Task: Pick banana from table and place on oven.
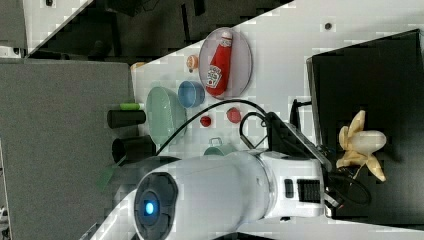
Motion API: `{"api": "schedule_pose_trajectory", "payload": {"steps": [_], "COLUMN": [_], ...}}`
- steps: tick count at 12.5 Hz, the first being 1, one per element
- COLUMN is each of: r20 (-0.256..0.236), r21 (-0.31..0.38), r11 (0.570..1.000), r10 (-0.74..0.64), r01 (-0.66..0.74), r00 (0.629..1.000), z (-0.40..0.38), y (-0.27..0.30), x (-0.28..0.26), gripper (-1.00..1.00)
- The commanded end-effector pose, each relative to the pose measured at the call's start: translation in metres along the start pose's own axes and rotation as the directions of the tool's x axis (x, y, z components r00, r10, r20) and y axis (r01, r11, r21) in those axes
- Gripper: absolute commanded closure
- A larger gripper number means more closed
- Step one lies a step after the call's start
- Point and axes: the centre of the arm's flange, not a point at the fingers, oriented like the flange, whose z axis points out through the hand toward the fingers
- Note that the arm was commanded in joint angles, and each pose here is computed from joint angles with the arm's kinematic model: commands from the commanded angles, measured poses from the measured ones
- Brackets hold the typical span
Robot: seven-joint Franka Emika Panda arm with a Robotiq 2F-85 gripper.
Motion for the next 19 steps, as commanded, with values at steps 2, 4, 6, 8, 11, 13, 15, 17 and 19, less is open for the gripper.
{"api": "schedule_pose_trajectory", "payload": {"steps": [2,4,6,8,11,13,15,17,19], "r20": [-0.025,-0.033,-0.049,-0.040,0.049,0.068,0.053,0.037,0.040], "r21": [0.025,0.029,0.039,0.069,0.111,0.119,0.091,0.065,0.049], "r11": [0.988,0.986,0.981,0.977,0.993,0.992,0.992,0.990,0.989], "r10": [-0.151,-0.162,-0.186,-0.199,-0.042,0.031,0.082,0.120,0.136], "r01": [0.151,0.163,0.188,0.201,0.037,-0.039,-0.086,-0.123,-0.138], "r00": [0.988,0.986,0.981,0.979,0.998,0.997,0.995,0.992,0.990], "z": [-0.024,-0.029,-0.049,-0.080,-0.131,-0.171,-0.205,-0.228,-0.241], "y": [-0.052,-0.059,-0.072,-0.097,-0.156,-0.198,-0.224,-0.240,-0.245], "x": [-0.005,-0.005,-0.008,-0.023,-0.079,-0.128,-0.175,-0.213,-0.241], "gripper": [-0.54,-1.00,-1.00,-1.00,-1.00,-1.00,-1.00,-1.00,-1.00]}}
